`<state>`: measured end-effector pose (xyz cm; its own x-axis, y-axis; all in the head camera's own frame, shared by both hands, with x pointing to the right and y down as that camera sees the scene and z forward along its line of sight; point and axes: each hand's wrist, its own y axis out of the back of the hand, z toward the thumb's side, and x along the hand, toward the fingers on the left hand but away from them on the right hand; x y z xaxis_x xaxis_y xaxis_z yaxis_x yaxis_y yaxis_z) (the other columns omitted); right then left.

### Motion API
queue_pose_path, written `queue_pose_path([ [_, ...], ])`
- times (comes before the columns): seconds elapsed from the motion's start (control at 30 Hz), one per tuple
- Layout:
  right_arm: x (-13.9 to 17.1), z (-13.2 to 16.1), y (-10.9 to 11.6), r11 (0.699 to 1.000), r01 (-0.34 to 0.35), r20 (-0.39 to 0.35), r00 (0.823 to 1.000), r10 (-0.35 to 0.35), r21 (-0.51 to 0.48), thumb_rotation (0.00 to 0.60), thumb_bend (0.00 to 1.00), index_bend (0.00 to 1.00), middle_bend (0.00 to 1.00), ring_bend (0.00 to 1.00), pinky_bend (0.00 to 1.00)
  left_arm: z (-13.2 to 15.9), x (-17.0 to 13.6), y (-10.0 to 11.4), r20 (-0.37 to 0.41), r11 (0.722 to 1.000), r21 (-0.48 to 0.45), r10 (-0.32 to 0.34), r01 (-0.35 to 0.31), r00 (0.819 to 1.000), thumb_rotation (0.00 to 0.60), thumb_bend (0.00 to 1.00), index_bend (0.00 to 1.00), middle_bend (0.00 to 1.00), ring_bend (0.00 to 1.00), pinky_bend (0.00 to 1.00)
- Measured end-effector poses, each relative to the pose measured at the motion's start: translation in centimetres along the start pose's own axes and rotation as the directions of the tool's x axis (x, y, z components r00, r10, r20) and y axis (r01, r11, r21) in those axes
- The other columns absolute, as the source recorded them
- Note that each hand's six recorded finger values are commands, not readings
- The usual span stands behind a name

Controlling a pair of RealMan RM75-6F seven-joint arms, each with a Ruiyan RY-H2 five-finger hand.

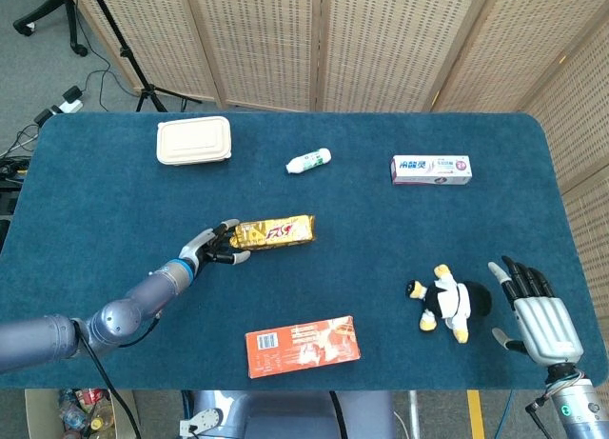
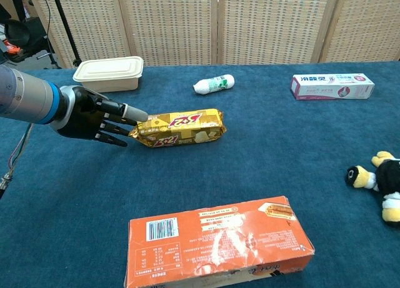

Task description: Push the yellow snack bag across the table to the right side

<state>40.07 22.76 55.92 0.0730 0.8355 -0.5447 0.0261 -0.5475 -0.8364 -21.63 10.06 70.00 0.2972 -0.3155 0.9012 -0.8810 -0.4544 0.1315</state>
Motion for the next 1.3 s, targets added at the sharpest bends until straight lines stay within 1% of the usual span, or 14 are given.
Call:
queue_pose_path([
  [0.17, 0.0, 0.0, 0.0, 1.0, -0.001, 0.001, 1.0, 0.001, 0.001, 0.6, 0.23, 0.01, 0.0, 0.0, 0.08, 0.5, 0.2, -0.6, 0.022, 1.0, 0.01, 0.004, -0.004, 1.0, 0.6, 0.33, 0.0, 0.0, 0.0, 0.01],
  [0.3, -0.1, -0.1, 0.0, 1.0, -0.001, 0.002, 1.0, 0.001, 0.001, 0.6, 0.23, 0.01, 0.0, 0.0, 0.08, 0.8, 0.3, -1.7, 0.034, 1.0, 0.011, -0.011, 0.011, 0.999, 0.6, 0.33, 0.0, 0.0, 0.0, 0.01],
  [1.03, 0.0, 0.1, -0.1, 1.0, -0.006, -0.005, 1.0, 0.006, -0.004, 0.6, 0.24, 0.01, 0.0, 0.0, 0.08, 1.4, 0.9, -5.9, 0.048, 0.997, 0.007, -0.08, 0.08, 0.996, 0.6, 0.33, 0.0, 0.0, 0.0, 0.01],
  [1.3, 0.0, 0.0, 0.0, 1.0, -0.006, -0.002, 1.0, 0.006, -0.009, 0.6, 0.24, 0.01, 0.0, 0.0, 0.08, 2.3, 1.3, -7.2, 0.077, 0.996, 0.014, -0.085, 0.085, 0.993, 0.6, 0.33, 0.0, 0.0, 0.0, 0.01],
])
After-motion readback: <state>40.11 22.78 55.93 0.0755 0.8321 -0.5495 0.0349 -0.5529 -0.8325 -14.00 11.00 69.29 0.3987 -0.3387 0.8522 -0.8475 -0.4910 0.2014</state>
